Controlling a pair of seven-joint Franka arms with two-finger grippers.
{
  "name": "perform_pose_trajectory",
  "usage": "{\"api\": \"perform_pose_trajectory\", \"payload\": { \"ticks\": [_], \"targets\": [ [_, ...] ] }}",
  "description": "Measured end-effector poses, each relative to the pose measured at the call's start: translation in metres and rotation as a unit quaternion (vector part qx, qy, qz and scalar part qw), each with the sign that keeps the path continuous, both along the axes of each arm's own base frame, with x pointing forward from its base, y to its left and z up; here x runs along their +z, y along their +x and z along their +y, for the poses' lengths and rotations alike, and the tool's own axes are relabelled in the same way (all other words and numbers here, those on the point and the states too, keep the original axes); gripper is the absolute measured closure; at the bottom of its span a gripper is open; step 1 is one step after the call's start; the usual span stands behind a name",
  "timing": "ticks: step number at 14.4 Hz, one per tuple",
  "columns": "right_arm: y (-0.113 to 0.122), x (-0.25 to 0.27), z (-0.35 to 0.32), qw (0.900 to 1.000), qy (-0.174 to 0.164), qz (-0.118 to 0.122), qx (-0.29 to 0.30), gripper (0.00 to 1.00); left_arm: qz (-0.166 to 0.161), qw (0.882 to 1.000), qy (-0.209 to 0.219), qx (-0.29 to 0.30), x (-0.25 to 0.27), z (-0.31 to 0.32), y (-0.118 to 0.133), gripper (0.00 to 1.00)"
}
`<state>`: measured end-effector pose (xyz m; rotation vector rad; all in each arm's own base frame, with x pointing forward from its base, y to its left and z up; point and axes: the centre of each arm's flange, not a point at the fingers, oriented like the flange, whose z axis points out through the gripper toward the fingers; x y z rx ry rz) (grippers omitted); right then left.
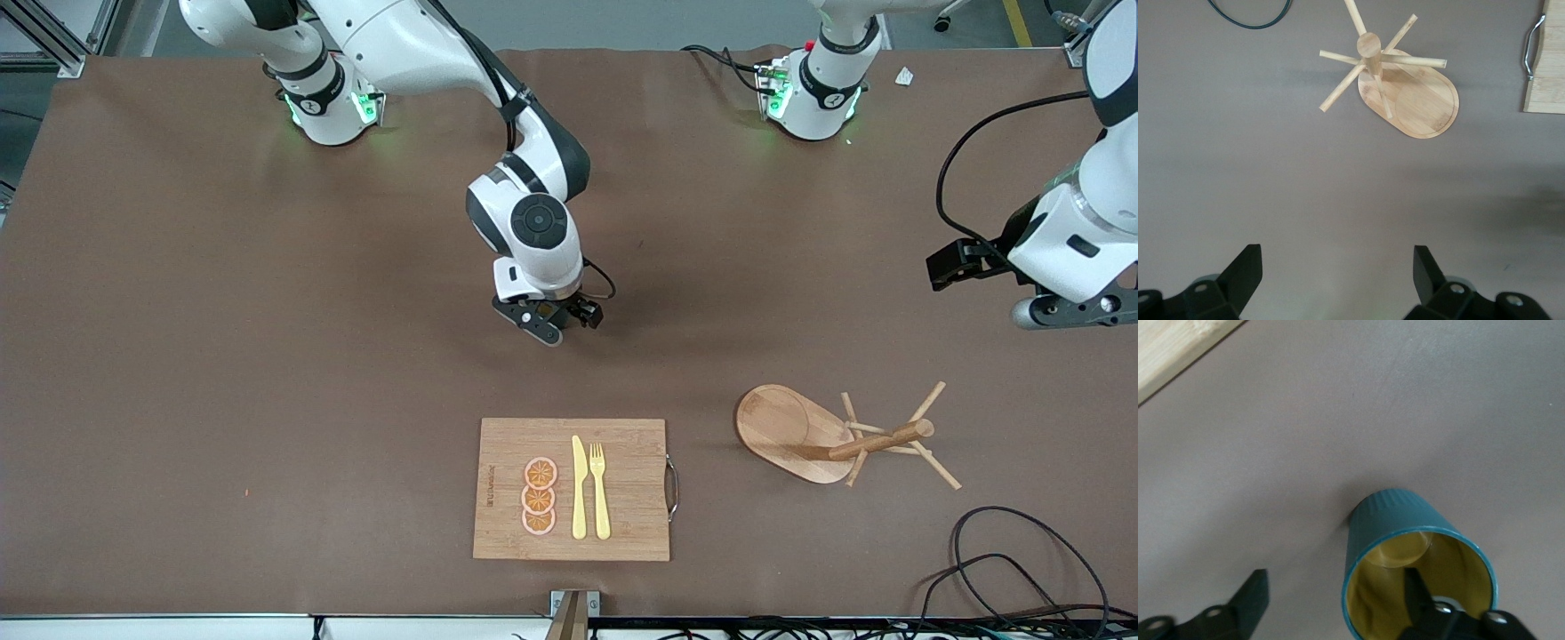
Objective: Transfer cup from left to right arm and place
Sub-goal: 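Lower the right gripper onto the teal mug and close it, then carry the mug away from the cutting board and set it down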
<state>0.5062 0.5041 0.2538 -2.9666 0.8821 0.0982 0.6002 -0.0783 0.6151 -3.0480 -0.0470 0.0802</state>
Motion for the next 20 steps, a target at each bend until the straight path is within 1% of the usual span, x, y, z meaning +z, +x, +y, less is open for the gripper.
{"api": "perform_pose_trajectory", "payload": {
  "ticks": [1, 2, 5, 6, 7, 8, 10, 11, 13, 15, 17, 18, 20],
  "targets": [
    [-0.001, -0.001, 0.0, 1.0, 0.0, 0.0, 0.017, 0.25, -0.005, 1.0, 0.001, 0.001, 0.009, 0.001, -0.005, 0.0],
    [-0.002, -0.002, 0.001, 0.999, 0.0, 0.0, 0.033, 0.38, -0.007, 1.0, 0.002, 0.0, 0.016, 0.004, -0.011, 0.0],
    [-0.008, -0.003, 0.007, 0.998, 0.001, -0.002, 0.07, 0.68, -0.004, 1.0, -0.006, -0.029, 0.027, 0.023, -0.03, 0.0],
    [-0.009, -0.003, 0.009, 0.996, 0.002, -0.002, 0.085, 0.8, -0.002, 0.999, -0.009, -0.035, 0.027, 0.028, -0.034, 0.0],
    [-0.009, -0.002, 0.008, 0.995, 0.002, -0.004, 0.098, 0.9, -0.002, 0.999, -0.009, -0.038, 0.028, 0.03, -0.037, 0.0],
    [-0.005, 0.001, 0.005, 0.994, 0.001, -0.005, 0.111, 0.96, -0.002, 0.999, -0.009, -0.039, 0.028, 0.03, -0.039, 0.0],
    [0.01, 0.007, -0.009, 0.989, -0.005, -0.005, 0.15, 0.96, -0.003, 0.999, -0.01, -0.039, 0.028, 0.029, -0.043, 0.0],
    [0.023, 0.011, -0.023, 0.986, -0.008, -0.003, 0.166, 0.96, -0.003, 0.999, -0.011, -0.04, 0.029, 0.028, -0.045, 0.0],
    [0.064, 0.035, -0.071, 0.979, -0.007, -0.011, 0.202, 0.96, -0.002, 0.999, -0.023, -0.04, 0.03, 0.025, -0.05, 0.0],
    [0.112, 0.067, -0.145, 0.97, 0.001, -0.023, 0.244, 0.96, 0.003, 0.998, -0.039, -0.04, 0.028, 0.022, -0.056, 0.0],
    [0.154, 0.087, -0.234, 0.959, 0.006, -0.032, 0.282, 0.96, 0.002, 0.998, -0.041, -0.039, 0.027, 0.022, -0.061, 0.0],
    [0.17, 0.089, -0.28, 0.953, 0.007, -0.035, 0.301, 0.96, 0.002, 0.998, -0.041, -0.038, 0.028, 0.022, -0.062, 0.0],
    [0.189, 0.081, -0.362, 0.939, 0.009, -0.03, 0.342, 0.96, 0.001, 0.998, -0.041, -0.038, 0.028, 0.022, -0.063, 0.0]
  ]
}}
